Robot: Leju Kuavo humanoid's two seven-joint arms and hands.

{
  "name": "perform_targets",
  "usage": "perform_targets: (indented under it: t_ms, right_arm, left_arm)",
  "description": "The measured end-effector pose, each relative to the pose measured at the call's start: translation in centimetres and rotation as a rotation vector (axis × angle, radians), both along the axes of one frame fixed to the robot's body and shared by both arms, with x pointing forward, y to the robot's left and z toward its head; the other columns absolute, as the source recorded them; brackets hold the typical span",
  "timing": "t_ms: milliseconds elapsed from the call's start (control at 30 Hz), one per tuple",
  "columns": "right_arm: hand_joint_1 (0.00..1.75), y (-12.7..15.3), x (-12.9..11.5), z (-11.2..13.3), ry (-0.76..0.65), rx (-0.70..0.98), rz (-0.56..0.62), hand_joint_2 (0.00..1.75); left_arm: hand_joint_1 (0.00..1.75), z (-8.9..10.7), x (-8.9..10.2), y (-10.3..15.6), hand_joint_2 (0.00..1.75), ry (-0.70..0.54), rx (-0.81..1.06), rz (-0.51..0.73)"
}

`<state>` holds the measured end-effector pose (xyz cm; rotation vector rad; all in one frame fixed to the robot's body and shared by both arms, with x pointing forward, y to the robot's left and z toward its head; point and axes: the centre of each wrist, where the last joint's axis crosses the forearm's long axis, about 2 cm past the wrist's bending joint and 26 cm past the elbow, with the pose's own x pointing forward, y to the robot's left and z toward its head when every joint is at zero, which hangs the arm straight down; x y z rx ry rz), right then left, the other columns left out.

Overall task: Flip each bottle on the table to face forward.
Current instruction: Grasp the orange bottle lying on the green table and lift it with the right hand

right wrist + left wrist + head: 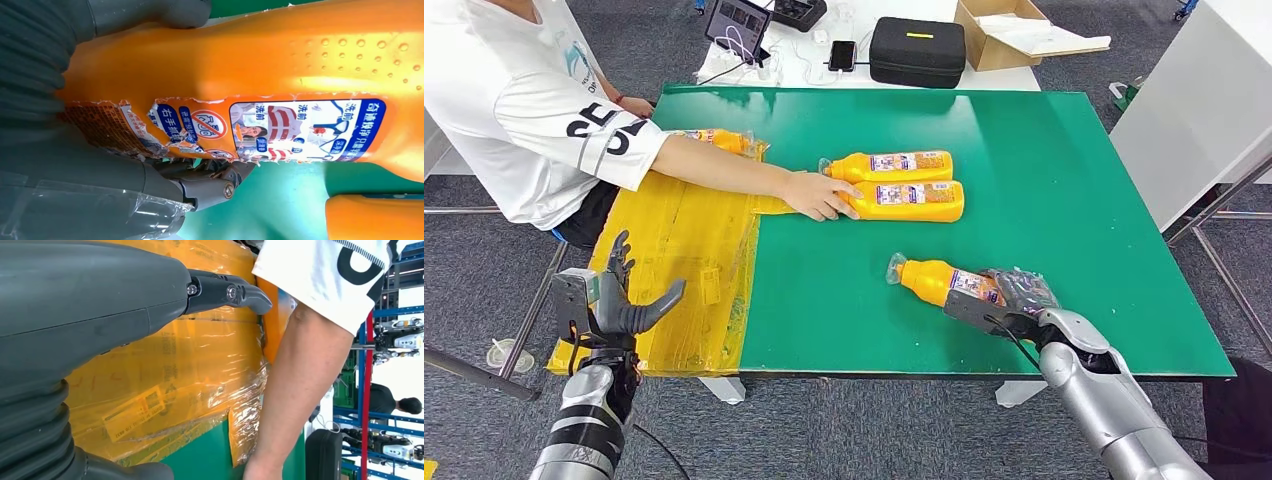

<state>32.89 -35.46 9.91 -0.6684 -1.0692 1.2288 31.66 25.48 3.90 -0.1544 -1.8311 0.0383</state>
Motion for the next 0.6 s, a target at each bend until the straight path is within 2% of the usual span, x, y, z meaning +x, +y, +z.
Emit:
perform_targets:
  t_ms: [167,267,467,533,600]
  right_arm:
    - [1.75,0.0,-0.4,-0.1,-0.020,0.058,0.012,1.75]
    - [1.75,0.4,-1.0,-0.3,-0.072,0.157,0.040,1.75]
    - [1.75,3.5,-2.6,-1.2,-0.199,0.326,0.078,1.75]
    - [1.75,4.4,-2.9,-1.2,-0.300,0.375,0.095,1.75]
    - [1.75,6.0,-3.3,-0.8,-0.490,0.440,0.115,1.75]
  left_arm:
    - [0.00,-0.2,-0.1,-0.1,1.75,0.008,-0.003,-0.002]
    - [0.00,-0.2,-0.1,-0.3,1.75,0.012,-0.011,-0.008]
    - [0.00,-0.3,-0.2,-1.2,1.75,0.020,-0.040,-0.024]
    - [0.00,-0.3,-0.3,-1.6,1.75,0.027,-0.070,-0.038]
    - [0.00,-0.3,-0.5,-2.3,1.75,0.045,-0.123,-0.066]
